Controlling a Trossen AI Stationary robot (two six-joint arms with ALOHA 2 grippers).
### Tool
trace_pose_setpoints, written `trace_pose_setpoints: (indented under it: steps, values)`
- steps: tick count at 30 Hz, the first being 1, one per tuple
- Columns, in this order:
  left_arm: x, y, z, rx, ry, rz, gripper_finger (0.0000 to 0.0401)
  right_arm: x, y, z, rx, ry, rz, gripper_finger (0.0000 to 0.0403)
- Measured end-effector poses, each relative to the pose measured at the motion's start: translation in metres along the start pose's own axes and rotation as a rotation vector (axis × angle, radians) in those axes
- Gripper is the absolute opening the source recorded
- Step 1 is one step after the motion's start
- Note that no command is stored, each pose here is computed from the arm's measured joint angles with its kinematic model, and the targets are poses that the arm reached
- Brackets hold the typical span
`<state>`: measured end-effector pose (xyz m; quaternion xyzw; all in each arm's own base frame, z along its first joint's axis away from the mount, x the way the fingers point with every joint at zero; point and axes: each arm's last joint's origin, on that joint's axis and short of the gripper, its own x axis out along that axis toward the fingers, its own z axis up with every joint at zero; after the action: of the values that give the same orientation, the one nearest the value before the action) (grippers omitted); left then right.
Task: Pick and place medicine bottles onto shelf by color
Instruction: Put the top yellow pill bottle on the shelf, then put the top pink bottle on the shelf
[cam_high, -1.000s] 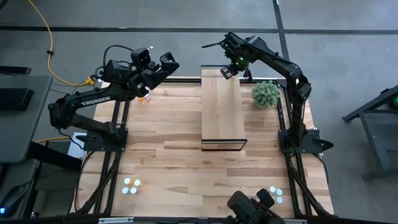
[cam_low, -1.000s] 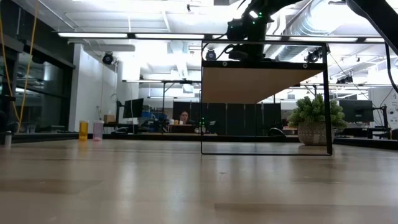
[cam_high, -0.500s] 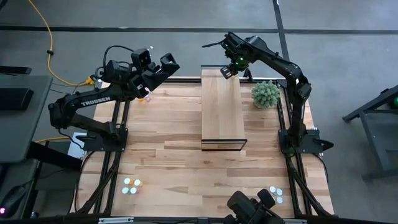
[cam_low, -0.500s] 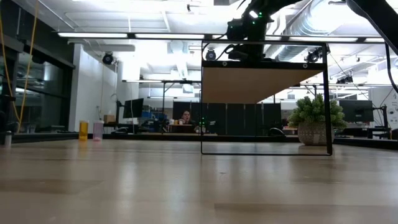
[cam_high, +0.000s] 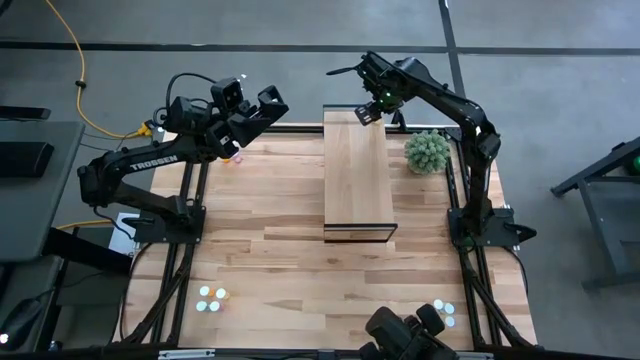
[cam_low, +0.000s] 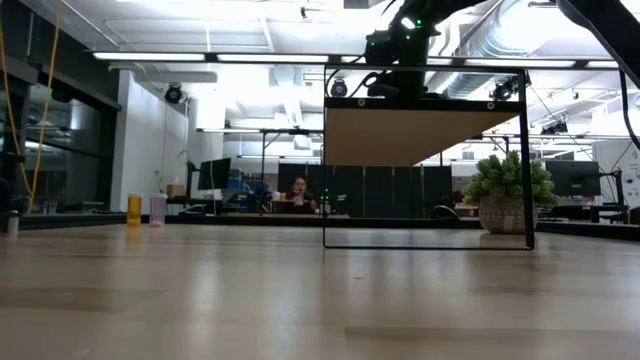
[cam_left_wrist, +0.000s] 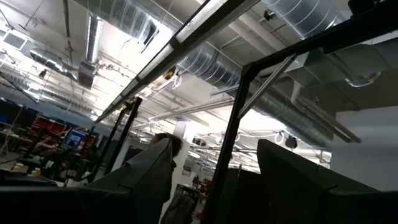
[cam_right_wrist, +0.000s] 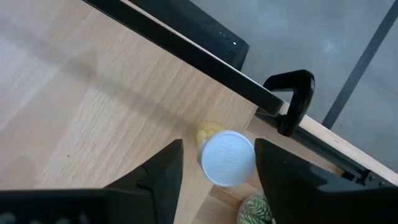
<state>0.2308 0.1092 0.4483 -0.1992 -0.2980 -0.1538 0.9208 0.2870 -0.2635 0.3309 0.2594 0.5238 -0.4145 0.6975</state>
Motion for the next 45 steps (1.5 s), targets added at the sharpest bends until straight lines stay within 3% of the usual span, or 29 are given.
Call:
trace_pose_setpoints:
  steps: [10,19,25,29,32,37,42,45]
  values:
    - [0.000,0.000,0.000,-0.050,0.001,-0.001,0.0227,-0.001,-0.004,0.001,-0.048,-0.012,0.008,0.0193]
    - [0.000,0.001,0.000,-0.047,0.009,0.005,0.0227,-0.039,-0.015,-0.013,-0.074,-0.055,0.028,0.0193]
    - [0.000,0.002,0.000,-0.048,0.012,0.009,0.0227,-0.072,-0.012,-0.041,-0.118,-0.065,0.090,0.0193]
    - [0.000,0.004,-0.003,-0.064,0.038,0.022,0.0227,-0.084,-0.008,-0.084,-0.139,-0.119,0.137,0.0193]
    - [-0.001,0.008,-0.009,-0.099,0.133,0.033,0.0227,-0.089,-0.004,-0.131,-0.105,-0.182,0.261,0.0193]
    - [-0.002,0.016,-0.030,-0.145,0.297,0.126,0.0219,-0.097,0.000,-0.206,-0.072,-0.376,0.618,0.0193]
    - [-0.005,0.014,-0.063,-0.098,0.459,0.339,0.0199,-0.111,-0.004,-0.247,-0.049,-0.697,0.960,0.0193]
    - [-0.009,0.002,-0.078,-0.011,0.537,0.525,0.0186,-0.116,-0.009,-0.260,-0.065,-0.857,1.093,0.0193]
